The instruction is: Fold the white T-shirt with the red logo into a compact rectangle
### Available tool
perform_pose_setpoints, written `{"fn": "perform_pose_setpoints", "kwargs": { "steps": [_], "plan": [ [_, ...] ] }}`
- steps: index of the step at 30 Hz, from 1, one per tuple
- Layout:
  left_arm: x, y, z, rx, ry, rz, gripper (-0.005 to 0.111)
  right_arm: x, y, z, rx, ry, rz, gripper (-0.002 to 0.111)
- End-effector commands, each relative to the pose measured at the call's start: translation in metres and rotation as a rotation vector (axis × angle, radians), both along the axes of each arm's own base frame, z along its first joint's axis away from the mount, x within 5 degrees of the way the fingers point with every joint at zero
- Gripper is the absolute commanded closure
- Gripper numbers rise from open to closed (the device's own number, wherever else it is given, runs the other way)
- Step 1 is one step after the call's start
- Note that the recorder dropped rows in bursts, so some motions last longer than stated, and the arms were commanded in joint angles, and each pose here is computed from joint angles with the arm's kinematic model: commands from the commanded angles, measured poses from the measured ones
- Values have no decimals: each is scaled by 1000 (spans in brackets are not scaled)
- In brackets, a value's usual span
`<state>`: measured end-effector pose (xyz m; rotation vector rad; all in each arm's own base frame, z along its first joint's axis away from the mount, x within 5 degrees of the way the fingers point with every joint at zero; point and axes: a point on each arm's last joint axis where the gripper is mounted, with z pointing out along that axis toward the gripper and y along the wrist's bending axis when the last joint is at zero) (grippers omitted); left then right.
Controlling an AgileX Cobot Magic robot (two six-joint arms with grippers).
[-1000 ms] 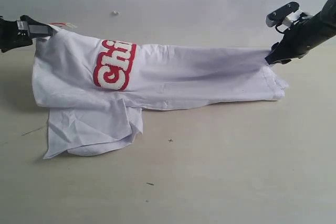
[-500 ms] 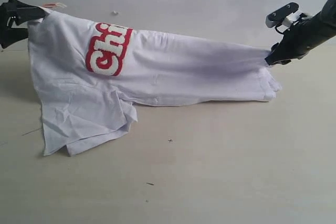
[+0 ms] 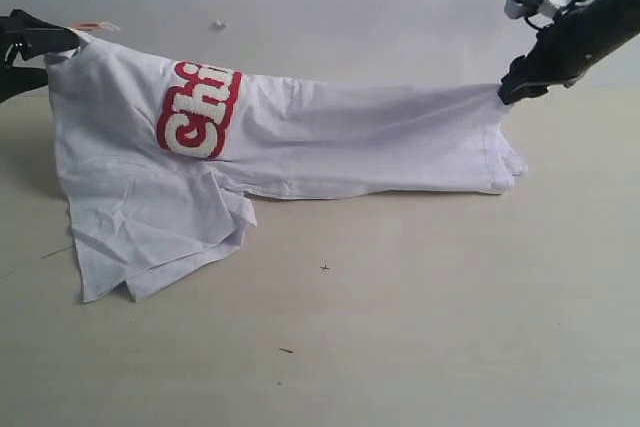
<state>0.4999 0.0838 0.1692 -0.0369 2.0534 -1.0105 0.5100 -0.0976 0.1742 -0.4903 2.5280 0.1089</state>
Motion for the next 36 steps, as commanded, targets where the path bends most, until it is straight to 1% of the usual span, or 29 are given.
{"fn": "perform_pose_setpoints", "kwargs": {
  "steps": [1, 4, 5, 7, 8, 10, 12, 13, 15, 16, 17, 18, 20, 21, 22, 23, 24, 26, 28, 29, 32, 33, 36],
  "plan": [
    [-1, 3, 4, 26, 3, 0, 2, 4, -3, 28, 43, -15, -21, 55],
    [-1, 3, 3, 36, 9, -5, 2, 3, -8, 37, 97, -14, -55, 55],
    [-1, 3, 3, 36, 9, -5, 2, -1, -13, 36, 199, 27, -55, 55],
    [-1, 3, 3, 30, 10, -12, 2, -5, -20, 35, 329, 67, -4, 55],
    [-2, 2, 3, 25, 12, -16, 2, -5, -25, 35, 367, 62, -17, 55],
    [-3, 1, 4, 12, 17, -30, 2, -3, -40, 34, 446, 45, -103, 55],
    [-3, 0, 4, 0, 25, -33, 2, -3, -42, 36, 513, 37, -129, 55],
    [-3, 0, 4, 0, 25, -33, 2, -3, -42, 35, 518, 45, -125, 57],
    [-3, 1, 4, 3, 24, -27, 2, 2, -27, 26, 503, 59, -75, 69],
    [-3, 1, 4, 3, 24, -27, 2, 6, -11, 13, 448, 97, -30, 81],
    [-3, 0, 4, -1, 26, -32, 2, 8, -1, 5, 419, 125, -11, 87],
    [-4, 0, 4, -8, 29, -37, 2, 10, 10, -12, 338, 182, 14, 96],
    [-4, 0, 4, -10, 30, -38, 2, 12, 29, -35, 241, 251, 60, 108],
    [-4, 0, 4, -11, 30, -40, 2, 14, 34, -43, 208, 266, 65, 108],
    [-4, 0, 4, -11, 30, -40, 2, 16, 35, -48, 176, 265, 34, 108],
    [-4, -1, 4, -11, 29, -44, 2, 19, 36, -52, 140, 253, -3, 108],
    [-4, -1, 5, -11, 27, -48, 2, 22, 35, -55, 116, 246, -78, 108],
    [-5, -2, 5, -17, 27, -60, 2, 24, 35, -65, 60, 260, -136, 108],
    [-5, -2, 5, -13, 22, -69, 2, 22, 35, -74, 3, 299, -141, 108],
    [-6, -2, 5, -14, 23, -72, 2, 20, 32, -76, -18, 321, -159, 108],
    [-6, -2, 5, -9, 25, -75, 2, 12, 31, -81, -82, 410, -150, 108],
    [-6, -2, 5, -9, 25, -75, 2, 9, 31, -82, -85, 449, -144, 108],
    [-6, -2, 5, -9, 25, -75, 2, 9, 34, -75, -55, 441, -145, 108]
  ]
}}
